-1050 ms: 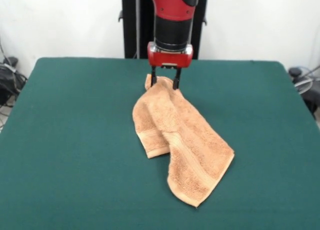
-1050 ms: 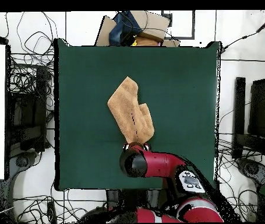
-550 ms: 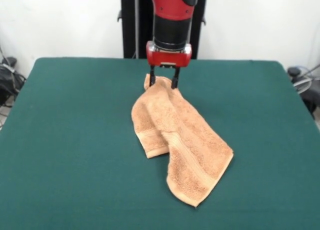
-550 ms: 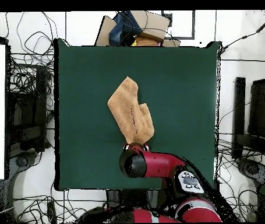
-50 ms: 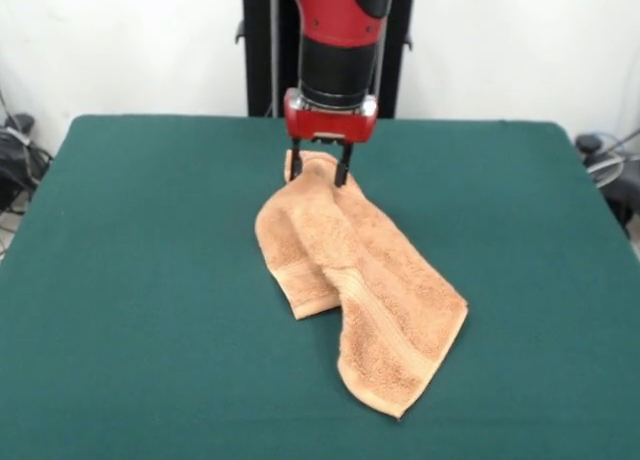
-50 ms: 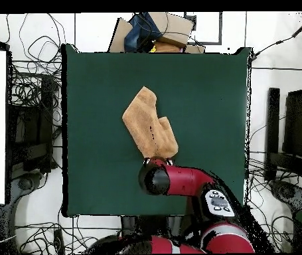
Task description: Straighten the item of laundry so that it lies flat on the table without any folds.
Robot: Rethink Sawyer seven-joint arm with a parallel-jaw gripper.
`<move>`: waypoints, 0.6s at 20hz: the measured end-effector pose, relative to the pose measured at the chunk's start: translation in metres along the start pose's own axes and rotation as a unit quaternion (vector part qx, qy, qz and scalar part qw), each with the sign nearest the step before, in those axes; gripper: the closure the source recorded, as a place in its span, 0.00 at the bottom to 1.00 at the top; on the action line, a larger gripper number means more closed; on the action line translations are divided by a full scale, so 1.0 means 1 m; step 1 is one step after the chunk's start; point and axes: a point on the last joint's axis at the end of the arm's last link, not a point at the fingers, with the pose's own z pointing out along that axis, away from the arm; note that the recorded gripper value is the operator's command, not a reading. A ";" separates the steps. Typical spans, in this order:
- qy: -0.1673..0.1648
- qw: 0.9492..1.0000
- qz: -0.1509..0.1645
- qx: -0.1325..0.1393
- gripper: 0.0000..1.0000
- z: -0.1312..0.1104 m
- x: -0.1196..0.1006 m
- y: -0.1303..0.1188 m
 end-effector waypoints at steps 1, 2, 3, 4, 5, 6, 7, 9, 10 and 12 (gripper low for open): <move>0.002 1.000 0.003 -0.001 0.00 0.001 -0.003 -0.001; 0.004 1.000 0.006 -0.001 0.00 0.002 -0.005 -0.003; 0.006 1.000 0.008 -0.001 0.00 0.003 -0.006 -0.004; 0.015 1.000 0.015 -0.002 0.00 0.007 -0.011 -0.006; 0.019 1.000 0.019 -0.003 0.00 0.008 -0.014 -0.007; 0.024 0.999 0.022 -0.004 0.00 0.010 -0.016 -0.009; 0.026 0.999 0.024 -0.005 0.00 0.011 -0.017 -0.010; 0.039 0.999 0.032 -0.006 0.00 0.017 -0.023 -0.014; 0.042 0.999 0.034 -0.007 0.00 0.018 -0.024 -0.014; 0.048 0.998 0.036 -0.007 0.00 0.020 -0.028 -0.016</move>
